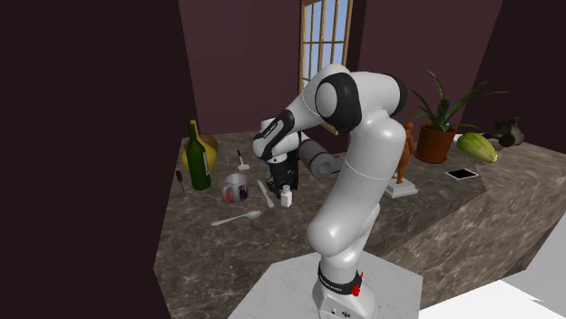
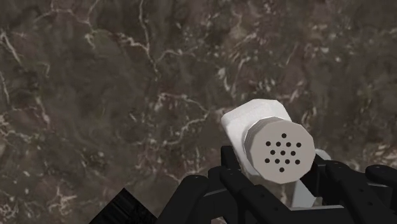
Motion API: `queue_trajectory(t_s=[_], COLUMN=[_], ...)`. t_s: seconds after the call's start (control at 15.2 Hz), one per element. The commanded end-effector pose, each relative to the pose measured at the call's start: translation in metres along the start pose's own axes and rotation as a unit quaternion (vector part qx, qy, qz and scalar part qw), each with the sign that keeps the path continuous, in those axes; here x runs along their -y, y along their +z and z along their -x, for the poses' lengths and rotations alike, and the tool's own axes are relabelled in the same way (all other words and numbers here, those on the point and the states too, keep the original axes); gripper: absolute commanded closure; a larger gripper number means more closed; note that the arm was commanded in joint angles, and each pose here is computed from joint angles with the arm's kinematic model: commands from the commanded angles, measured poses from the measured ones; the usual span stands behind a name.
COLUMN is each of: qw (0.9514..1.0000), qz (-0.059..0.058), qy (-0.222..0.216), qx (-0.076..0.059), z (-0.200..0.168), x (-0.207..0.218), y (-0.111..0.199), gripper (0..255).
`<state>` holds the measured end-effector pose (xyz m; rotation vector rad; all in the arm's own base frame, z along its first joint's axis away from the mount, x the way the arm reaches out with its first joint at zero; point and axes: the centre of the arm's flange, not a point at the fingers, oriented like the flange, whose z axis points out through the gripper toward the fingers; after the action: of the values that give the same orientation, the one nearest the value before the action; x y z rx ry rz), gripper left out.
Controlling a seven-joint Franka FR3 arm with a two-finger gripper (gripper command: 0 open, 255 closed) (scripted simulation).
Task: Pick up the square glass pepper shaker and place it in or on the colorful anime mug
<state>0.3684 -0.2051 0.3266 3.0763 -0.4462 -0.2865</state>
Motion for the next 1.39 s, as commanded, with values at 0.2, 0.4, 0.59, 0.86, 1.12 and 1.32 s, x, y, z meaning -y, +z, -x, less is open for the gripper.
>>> queue_trajectory(t_s=[0.2,0.4,0.59,0.86,1.12,1.32], qw=[1.0000,1.0000,1.0000,1.0000,1.0000,1.0000], qz=[0.000,0.000,0.000,0.000,0.000,0.000], qy=[0.000,0.000,0.000,0.000,0.000,0.000], qx=[0.000,0.000,0.000,0.000,0.000,0.000], z=[0.000,0.000,0.003,0.007,0.010,0.013], x=[0.000,0.000,-0.001,-0.002,-0.003,-0.004], y=[0.000,0.000,-0.015,-0.036,-0.057,-0.072], gripper=[255,255,255,255,255,255])
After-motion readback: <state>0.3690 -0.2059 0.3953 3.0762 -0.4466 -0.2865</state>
